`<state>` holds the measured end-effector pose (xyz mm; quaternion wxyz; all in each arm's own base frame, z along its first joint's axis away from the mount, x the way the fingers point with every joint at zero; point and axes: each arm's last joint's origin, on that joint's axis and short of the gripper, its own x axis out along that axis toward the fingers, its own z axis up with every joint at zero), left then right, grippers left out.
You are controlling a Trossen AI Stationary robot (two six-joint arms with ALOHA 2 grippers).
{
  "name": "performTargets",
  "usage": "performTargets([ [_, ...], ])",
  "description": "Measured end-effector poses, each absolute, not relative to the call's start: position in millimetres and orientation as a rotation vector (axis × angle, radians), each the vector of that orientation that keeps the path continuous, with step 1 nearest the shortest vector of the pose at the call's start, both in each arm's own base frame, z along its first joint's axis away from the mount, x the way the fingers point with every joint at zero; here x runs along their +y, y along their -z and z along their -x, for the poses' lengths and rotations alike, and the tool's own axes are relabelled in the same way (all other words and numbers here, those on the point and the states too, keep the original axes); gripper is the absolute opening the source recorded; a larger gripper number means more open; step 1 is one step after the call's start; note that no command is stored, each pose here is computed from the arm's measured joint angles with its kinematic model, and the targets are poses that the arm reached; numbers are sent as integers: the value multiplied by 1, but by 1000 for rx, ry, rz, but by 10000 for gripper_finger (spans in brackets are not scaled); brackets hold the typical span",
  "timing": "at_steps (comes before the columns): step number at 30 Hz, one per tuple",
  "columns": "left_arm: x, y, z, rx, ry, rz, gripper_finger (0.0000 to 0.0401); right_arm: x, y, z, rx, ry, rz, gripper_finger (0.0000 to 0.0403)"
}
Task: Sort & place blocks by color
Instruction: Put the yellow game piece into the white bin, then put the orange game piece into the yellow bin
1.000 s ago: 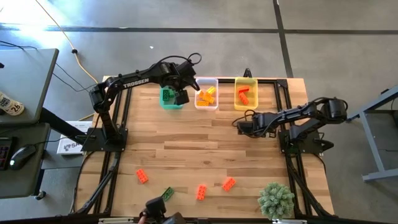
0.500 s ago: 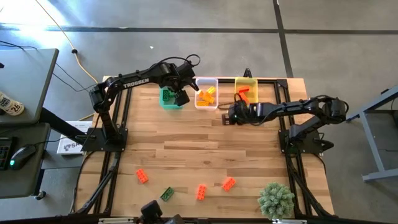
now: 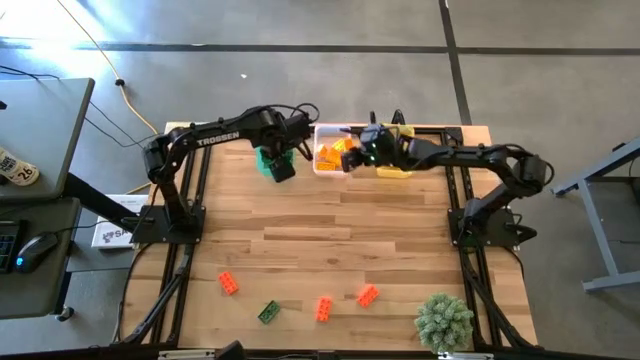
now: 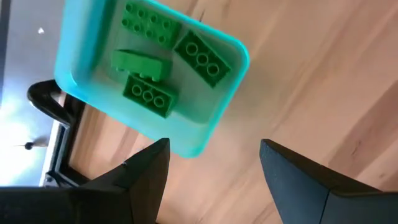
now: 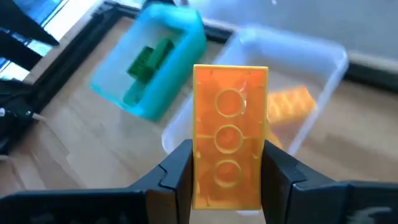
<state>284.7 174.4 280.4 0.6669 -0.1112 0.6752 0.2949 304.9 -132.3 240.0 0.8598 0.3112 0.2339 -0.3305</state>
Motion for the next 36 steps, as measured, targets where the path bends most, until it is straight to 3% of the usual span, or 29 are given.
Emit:
performTargets([
  [11, 131, -288, -270, 1478, -693, 285, 239, -162, -221, -340, 621, 595, -598, 111],
  [24, 47, -276, -226, 1450, -644, 385, 239, -167, -201, -344, 707, 540, -532, 111],
  [32, 1, -259, -209, 1494, -566, 326, 239, -167, -201, -344, 707, 538, -537, 194],
  [36, -15, -255, -206, 1497, -594, 373, 239, -164, -201, -345, 699, 548, -572, 218],
])
